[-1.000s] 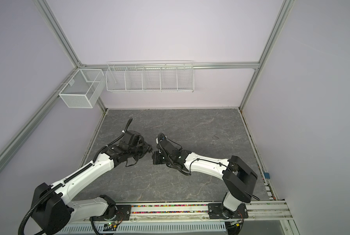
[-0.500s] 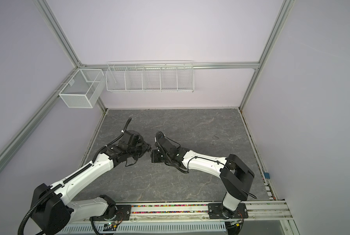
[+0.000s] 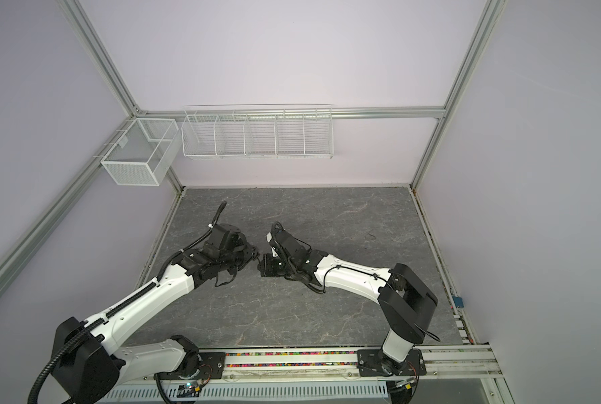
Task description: Unlock with the key
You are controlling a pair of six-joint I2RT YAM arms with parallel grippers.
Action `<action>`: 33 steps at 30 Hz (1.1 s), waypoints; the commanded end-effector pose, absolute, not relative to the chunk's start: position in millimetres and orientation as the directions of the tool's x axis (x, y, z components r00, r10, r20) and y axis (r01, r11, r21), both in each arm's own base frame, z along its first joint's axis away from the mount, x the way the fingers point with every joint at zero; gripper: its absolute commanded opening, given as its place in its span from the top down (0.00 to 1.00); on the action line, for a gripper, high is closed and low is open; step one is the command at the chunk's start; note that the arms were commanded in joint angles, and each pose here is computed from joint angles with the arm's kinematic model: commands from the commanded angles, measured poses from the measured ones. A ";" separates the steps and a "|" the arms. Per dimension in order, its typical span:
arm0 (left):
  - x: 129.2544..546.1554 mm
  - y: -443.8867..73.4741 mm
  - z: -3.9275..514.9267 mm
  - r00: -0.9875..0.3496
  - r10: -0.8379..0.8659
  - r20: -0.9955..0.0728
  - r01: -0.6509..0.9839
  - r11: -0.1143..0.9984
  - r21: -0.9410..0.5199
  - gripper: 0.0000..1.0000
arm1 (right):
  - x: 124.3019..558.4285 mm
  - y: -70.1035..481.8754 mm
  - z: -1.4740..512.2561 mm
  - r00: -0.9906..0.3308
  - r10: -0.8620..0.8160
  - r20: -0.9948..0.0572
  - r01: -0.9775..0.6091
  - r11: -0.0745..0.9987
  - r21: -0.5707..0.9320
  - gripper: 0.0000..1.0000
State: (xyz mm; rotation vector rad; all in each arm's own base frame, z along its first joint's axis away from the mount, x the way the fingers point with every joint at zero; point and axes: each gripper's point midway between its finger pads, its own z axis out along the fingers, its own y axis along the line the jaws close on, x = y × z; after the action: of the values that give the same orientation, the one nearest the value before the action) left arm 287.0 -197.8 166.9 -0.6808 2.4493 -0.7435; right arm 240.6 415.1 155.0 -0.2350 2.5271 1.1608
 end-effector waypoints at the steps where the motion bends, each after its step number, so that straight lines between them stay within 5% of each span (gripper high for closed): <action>1: 270.6 -205.0 162.0 -0.809 -0.518 -0.277 -0.296 0.767 -0.569 1.00 | 253.7 428.8 208.3 -0.899 0.064 -0.433 -0.333 0.543 0.771 0.94; 14: 276.3 -204.4 162.9 -0.768 -0.587 -0.256 -0.340 0.712 -0.614 1.00 | 255.1 417.4 205.2 -0.852 0.031 -0.523 -0.377 0.657 0.653 0.94; 23: 281.8 -207.9 195.3 -0.721 -0.652 -0.234 -0.322 0.615 -0.720 1.00 | 247.3 426.2 191.8 -0.891 0.026 -0.454 -0.340 0.622 0.705 0.94; 33: 273.7 -207.3 186.0 -0.744 -0.629 -0.223 -0.332 0.639 -0.694 1.00 | 260.6 426.8 227.2 -0.822 0.051 -0.567 -0.410 0.637 0.652 0.94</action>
State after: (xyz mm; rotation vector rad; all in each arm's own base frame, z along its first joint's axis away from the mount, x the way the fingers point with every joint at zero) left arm 287.5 -195.0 185.1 -0.7932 2.3566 -0.8220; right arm 243.9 416.7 174.4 -0.2672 2.4968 1.0614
